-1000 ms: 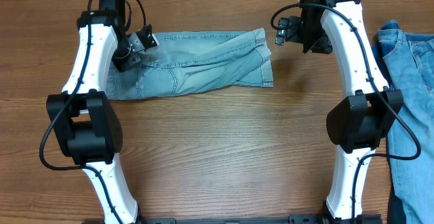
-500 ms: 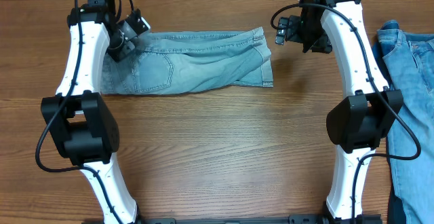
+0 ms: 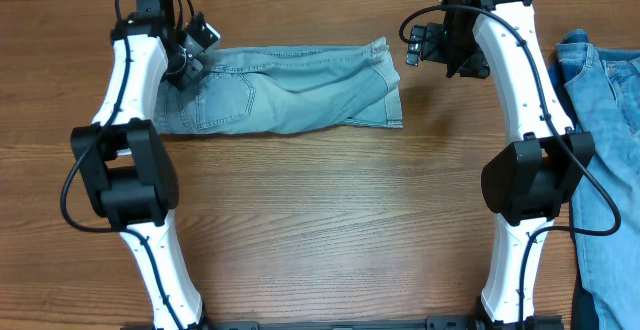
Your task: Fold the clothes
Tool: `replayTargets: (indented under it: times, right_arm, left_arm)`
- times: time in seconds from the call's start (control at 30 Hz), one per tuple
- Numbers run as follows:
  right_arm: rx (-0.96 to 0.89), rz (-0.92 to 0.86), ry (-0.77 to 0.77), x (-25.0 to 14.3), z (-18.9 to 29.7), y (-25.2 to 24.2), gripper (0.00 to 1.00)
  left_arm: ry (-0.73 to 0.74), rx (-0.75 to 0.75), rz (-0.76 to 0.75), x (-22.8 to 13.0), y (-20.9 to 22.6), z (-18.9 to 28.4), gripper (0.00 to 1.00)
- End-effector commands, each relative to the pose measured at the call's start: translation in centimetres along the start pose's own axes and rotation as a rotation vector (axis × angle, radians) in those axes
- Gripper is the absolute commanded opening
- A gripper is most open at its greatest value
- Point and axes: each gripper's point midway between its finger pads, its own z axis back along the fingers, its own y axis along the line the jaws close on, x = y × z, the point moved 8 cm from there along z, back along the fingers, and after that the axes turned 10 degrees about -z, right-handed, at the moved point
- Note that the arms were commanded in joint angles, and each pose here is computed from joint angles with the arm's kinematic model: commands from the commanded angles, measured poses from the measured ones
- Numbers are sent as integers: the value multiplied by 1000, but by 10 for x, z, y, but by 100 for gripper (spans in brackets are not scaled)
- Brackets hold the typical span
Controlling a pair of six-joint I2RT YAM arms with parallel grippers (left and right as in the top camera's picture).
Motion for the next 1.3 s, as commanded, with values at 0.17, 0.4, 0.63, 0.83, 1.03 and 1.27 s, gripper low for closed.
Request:
replayTargets:
  times: [0.17, 0.4, 0.63, 0.83, 1.03, 1.27]
  right_arm:
    - [17, -9, -36, 3, 11, 1, 100]
    - [18, -9, -37, 4, 11, 1, 100]
    - [24, -2, -45, 5, 11, 2, 100]
    - [134, 253, -4, -4, 11, 20, 100]
    - [175, 152, 82, -13, -21, 25, 100]
    - [203, 400, 59, -28, -84, 42, 100]
  left_arm:
    - [37, 78, 133, -6, 15, -19, 20]
    - [94, 290, 312, -4, 41, -5, 91]
    - [-53, 365, 695, 27, 51, 115, 84]
    - [-22, -73, 812, 30, -10, 114, 13]
    - [116, -130, 874, 12, -36, 73, 15]
    - [91, -67, 971, -16, -26, 23, 17]
